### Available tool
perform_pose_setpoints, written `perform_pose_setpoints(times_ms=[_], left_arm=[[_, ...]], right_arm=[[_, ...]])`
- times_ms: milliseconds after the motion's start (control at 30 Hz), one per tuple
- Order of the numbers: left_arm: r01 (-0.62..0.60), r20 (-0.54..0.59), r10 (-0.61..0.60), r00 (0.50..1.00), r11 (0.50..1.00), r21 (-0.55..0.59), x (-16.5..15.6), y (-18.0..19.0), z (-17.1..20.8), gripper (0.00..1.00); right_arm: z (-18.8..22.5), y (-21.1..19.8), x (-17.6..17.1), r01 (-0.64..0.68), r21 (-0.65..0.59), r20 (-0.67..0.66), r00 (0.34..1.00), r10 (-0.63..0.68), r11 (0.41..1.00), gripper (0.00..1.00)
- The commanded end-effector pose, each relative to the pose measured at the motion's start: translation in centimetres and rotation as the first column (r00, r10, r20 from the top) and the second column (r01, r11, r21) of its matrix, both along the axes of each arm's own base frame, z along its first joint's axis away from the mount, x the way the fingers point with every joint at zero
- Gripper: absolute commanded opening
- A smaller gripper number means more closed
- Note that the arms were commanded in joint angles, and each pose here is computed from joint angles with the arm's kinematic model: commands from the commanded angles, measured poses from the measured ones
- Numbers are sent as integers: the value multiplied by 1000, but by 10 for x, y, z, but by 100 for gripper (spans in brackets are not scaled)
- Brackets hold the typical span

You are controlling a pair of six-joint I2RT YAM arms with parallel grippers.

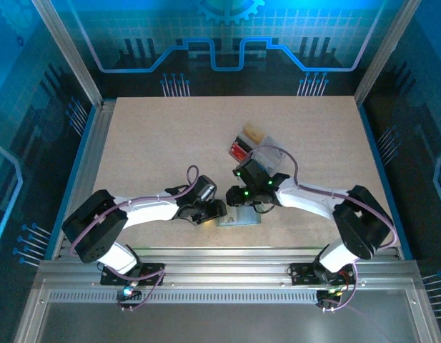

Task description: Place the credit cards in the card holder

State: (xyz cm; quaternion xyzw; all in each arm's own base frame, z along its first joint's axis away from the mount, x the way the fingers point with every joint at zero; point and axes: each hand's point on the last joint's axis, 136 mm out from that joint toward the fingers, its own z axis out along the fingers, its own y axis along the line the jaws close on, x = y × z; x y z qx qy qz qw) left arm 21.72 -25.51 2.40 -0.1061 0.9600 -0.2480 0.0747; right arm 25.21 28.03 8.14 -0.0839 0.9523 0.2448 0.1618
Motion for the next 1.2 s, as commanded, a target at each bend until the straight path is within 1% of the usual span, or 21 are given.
perform_pose_setpoints(times_ms=[0, 200, 267, 333, 433, 600, 833, 1067, 1167], left_arm=[[69, -72, -66, 995, 997, 46, -22, 13, 0, 58], [107, -43, -105, 994, 993, 45, -14, 6, 10, 59], [115, -38, -113, 993, 993, 41, -12, 3, 12, 59], [124, -35, -123, 992, 992, 34, -10, -1, 14, 59], [133, -31, -132, 991, 990, 39, -7, -3, 15, 59], [142, -39, -140, 989, 988, 59, -2, -5, 11, 59], [144, -52, -141, 989, 988, 60, 0, -9, 3, 58], [142, -66, -137, 988, 985, 94, 3, -8, -9, 58], [141, -78, -132, 988, 982, 122, 2, -4, -18, 56]], right_arm=[[7, -19, -3, -28, -107, 17, 999, 30, 994, 29], [-16, -40, 0, -35, -298, -29, 999, 28, 954, 31], [-21, -44, 1, -32, -332, -40, 999, 20, 943, 31], [-26, -45, 1, -30, -343, -49, 999, 14, 939, 31], [-32, -45, 1, -29, -353, -60, 998, 8, 935, 36], [-47, -45, 0, -42, -382, -93, 996, 7, 923, 36], [-57, -52, -1, -36, -427, -104, 995, -10, 903, 36], [-66, -50, -8, -46, -430, -124, 992, -9, 901, 37], [-68, -47, -11, -53, -420, -133, 991, -4, 906, 35]])
